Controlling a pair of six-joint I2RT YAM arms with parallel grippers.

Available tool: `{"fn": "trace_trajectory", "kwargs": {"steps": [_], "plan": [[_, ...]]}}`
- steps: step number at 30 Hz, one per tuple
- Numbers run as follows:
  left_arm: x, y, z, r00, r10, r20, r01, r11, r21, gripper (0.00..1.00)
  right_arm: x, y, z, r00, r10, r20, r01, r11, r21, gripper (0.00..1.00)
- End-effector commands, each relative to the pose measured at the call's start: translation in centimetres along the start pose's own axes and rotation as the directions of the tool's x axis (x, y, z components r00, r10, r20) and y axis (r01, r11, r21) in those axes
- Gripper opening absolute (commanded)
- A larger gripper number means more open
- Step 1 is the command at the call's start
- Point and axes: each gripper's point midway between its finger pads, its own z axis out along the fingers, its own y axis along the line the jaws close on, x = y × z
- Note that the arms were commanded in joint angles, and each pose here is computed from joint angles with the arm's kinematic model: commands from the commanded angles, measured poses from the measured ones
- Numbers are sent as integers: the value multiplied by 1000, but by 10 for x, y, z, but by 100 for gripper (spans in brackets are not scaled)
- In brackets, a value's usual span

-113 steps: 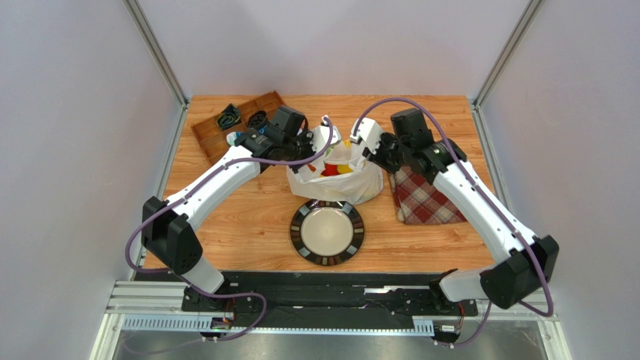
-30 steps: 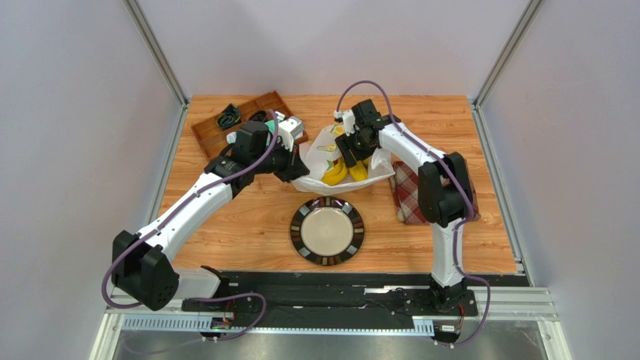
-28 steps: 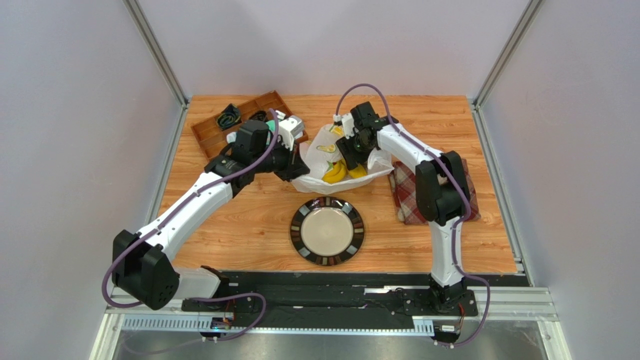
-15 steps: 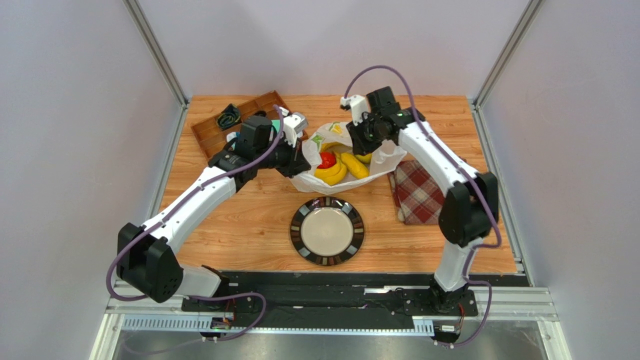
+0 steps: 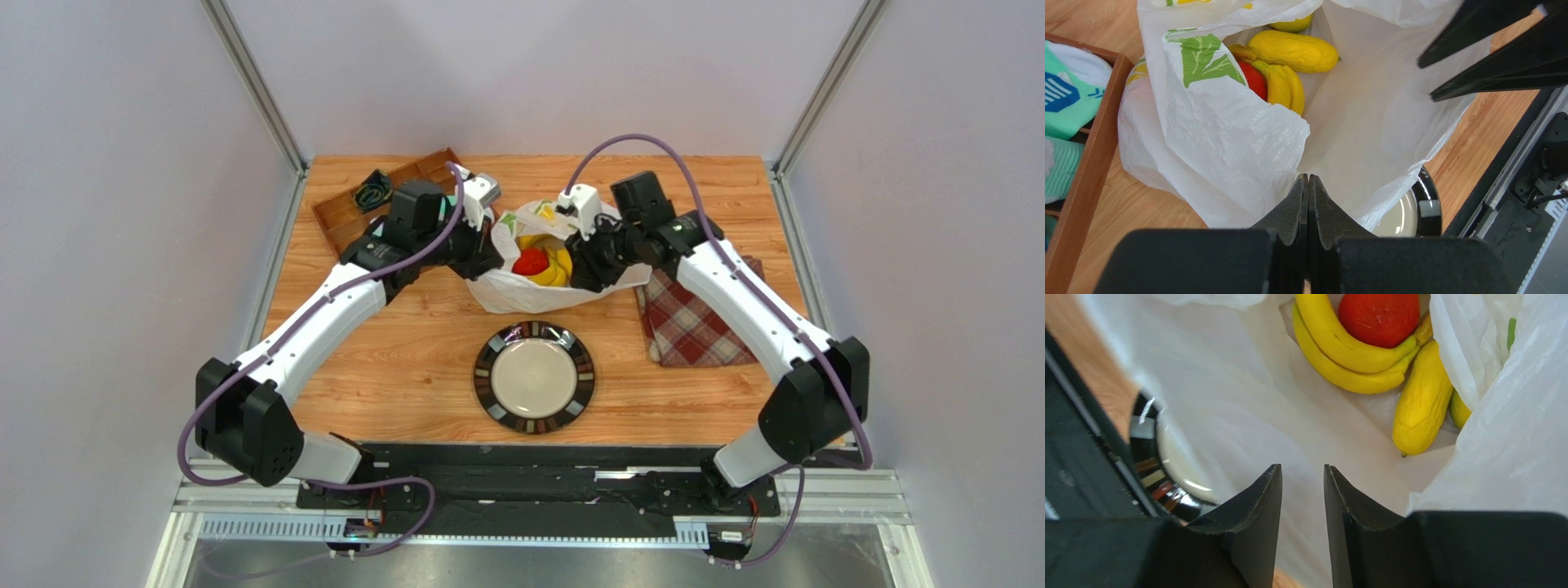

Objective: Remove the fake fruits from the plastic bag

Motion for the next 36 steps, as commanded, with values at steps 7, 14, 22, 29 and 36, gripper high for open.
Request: {"fn": "trace_trajectory", "kwargs": {"steps": [7, 14, 22, 29, 36], "plan": [[46, 5, -16, 996, -40, -75, 35, 997, -70, 0, 94, 28, 41, 956, -110, -271, 134, 988, 73, 36], [67, 7, -23, 991, -73, -113, 61, 993, -104, 0, 25, -13, 33, 968, -168, -186, 206, 957, 204, 39], [89, 27, -27, 986, -78, -147, 51, 982, -183, 0, 7, -41, 67, 889, -396, -231, 416, 908, 44, 46], [86, 26, -17, 974, -34, -224, 9, 994, -111, 0, 1, -35, 87, 781, -607, -147, 589, 794, -150, 63], [76, 21, -16, 978, -48, -202, 30, 995, -92, 0, -2, -24, 108, 771, -632, -75, 596, 758, -264, 63]]}}
